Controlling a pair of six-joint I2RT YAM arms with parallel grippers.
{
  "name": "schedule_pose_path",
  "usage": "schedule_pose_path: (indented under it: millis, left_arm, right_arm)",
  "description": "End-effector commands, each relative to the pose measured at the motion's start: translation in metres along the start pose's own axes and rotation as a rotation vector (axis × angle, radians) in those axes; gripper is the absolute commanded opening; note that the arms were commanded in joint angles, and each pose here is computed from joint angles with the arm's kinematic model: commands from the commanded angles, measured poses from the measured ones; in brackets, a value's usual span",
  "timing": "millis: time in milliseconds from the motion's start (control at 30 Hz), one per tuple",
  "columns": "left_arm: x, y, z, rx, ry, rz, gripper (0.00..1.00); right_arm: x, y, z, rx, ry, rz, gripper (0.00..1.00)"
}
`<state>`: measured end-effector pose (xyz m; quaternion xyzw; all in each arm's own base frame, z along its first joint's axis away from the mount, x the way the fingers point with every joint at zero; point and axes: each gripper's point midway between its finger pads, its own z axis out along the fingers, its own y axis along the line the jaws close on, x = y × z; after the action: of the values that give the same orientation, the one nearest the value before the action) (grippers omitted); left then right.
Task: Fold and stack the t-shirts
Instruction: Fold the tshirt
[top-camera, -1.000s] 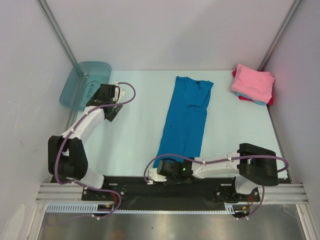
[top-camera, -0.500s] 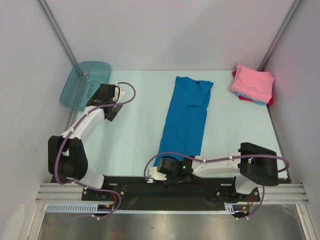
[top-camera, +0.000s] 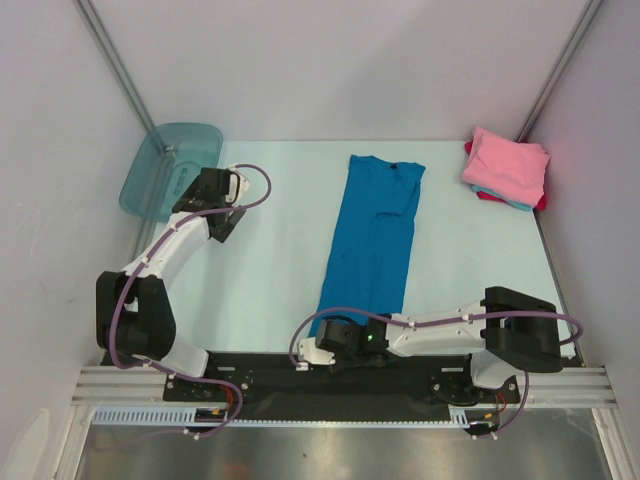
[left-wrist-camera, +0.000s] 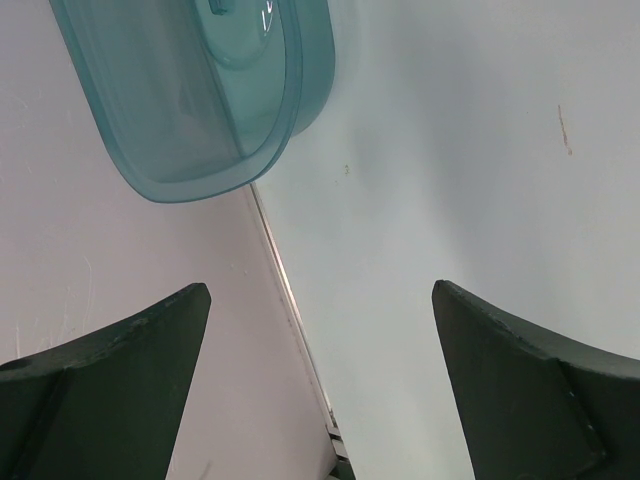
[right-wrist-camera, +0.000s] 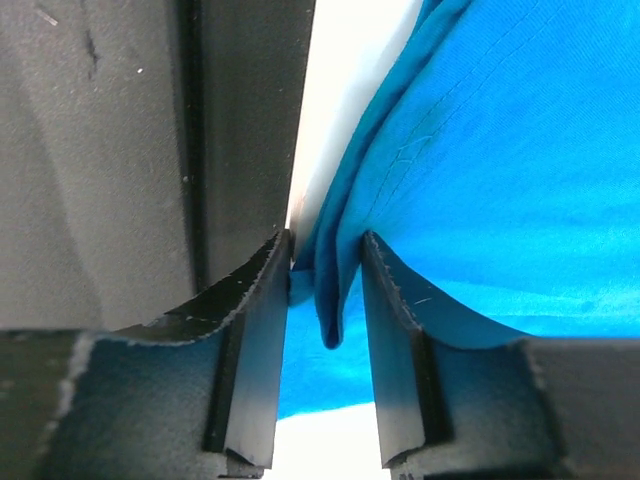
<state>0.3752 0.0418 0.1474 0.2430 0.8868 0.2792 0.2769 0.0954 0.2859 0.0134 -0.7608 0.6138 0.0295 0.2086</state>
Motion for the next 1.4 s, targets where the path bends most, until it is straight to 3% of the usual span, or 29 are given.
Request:
schedule_pose_path:
  millis: [0, 600, 900, 1367]
  left_arm:
    - [-0.006, 0.016, -0.011, -0.051, -0.036, -0.020, 1.00]
    - [-0.005, 0.018, -0.010, -0.060, -0.025, -0.018, 1.00]
    - [-0.005, 0.015, -0.006, -0.057, -0.016, -0.009, 1.00]
    - [-0.010, 0.013, -0.005, -0.056, -0.016, -0.002, 1.00]
  right_arm:
    - [0.008, 0.004, -0.012, -0.008, 0.023, -0.030, 0.00]
    - [0.006, 0.008, -0.015, 0.007, 0.025, -0.093, 0.00]
    - [0.001, -0.048, -0.030, 0.252, 0.035, -0.130, 0.00]
    - [-0.016, -0.081, -0.066, 0.325, 0.016, -0.177, 0.00]
